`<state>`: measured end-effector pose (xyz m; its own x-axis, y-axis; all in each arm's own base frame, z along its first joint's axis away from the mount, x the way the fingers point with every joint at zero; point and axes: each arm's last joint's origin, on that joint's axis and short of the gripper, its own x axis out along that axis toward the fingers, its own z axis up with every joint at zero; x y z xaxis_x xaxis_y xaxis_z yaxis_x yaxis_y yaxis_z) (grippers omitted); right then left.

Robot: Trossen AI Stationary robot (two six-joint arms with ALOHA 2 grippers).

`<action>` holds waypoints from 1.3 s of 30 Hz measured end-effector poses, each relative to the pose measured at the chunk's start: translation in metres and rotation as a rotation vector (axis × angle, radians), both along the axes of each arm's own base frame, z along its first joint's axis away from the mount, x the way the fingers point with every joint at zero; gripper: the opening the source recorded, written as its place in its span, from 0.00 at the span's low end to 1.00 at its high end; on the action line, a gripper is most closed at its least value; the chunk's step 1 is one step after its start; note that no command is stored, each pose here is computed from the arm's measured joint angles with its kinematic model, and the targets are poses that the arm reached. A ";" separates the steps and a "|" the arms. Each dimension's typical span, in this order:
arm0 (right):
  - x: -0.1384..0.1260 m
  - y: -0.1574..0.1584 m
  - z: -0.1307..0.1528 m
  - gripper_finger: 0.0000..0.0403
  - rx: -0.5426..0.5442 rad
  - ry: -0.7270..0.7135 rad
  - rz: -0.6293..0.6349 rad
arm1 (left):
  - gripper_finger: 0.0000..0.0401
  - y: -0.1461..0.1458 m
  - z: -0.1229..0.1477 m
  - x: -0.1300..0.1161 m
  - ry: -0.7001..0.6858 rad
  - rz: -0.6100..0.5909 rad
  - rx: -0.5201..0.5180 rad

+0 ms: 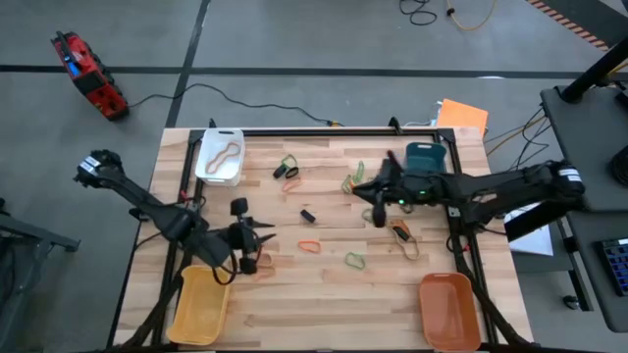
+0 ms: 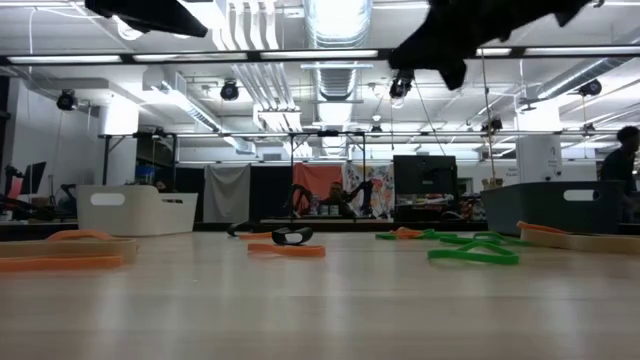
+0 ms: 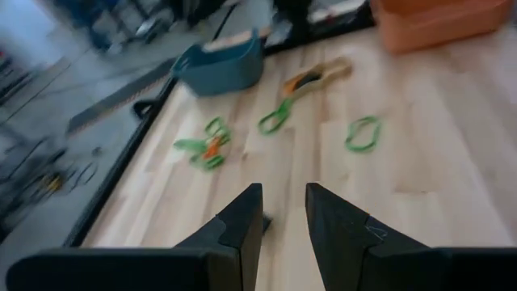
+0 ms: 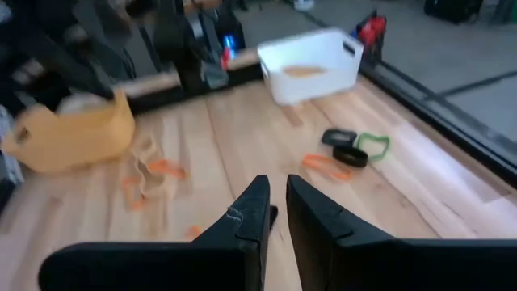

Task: Sort rubber bands into baskets
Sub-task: Put the black rubber band into the orange bin

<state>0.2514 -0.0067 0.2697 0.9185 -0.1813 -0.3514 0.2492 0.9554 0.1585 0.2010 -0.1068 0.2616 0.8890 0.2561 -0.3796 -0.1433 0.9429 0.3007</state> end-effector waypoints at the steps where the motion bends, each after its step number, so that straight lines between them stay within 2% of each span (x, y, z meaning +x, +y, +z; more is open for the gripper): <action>1: 0.007 0.000 0.001 0.09 -0.002 0.030 0.000 | 0.20 0.002 -0.003 -0.001 -0.020 -0.023 -0.006; 4: 0.027 0.000 0.002 0.09 -0.004 0.109 -0.006 | 0.20 0.010 -0.008 -0.004 -0.083 -0.044 -0.026; 11: 0.068 0.002 0.001 0.09 -0.013 0.253 0.006 | 0.20 0.036 -0.017 -0.012 -0.151 0.044 -0.051; 20: 0.110 0.013 -0.022 0.09 -0.077 0.349 0.069 | 0.20 0.045 -0.017 -0.017 -0.160 0.080 -0.040; 22: 0.115 0.017 -0.031 0.09 -0.097 0.378 0.087 | 0.20 0.045 -0.017 -0.017 -0.159 0.101 -0.020; 25: 0.122 0.023 -0.045 0.09 -0.168 0.426 0.093 | 0.20 0.047 -0.018 -0.017 -0.139 0.150 0.072; 30: 0.130 0.031 -0.068 0.09 -0.280 0.495 0.038 | 0.20 0.048 -0.021 -0.015 -0.135 0.230 0.092; 39: 0.145 0.032 -0.102 0.09 -0.256 0.499 0.011 | 0.20 0.047 -0.026 -0.012 -0.123 0.237 0.084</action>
<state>0.3965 0.0250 0.1674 0.6541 -0.3095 -0.6902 0.2242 0.9508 -0.2138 0.1885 -0.0598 0.2359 0.8388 0.4881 -0.2413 -0.3968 0.8514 0.3430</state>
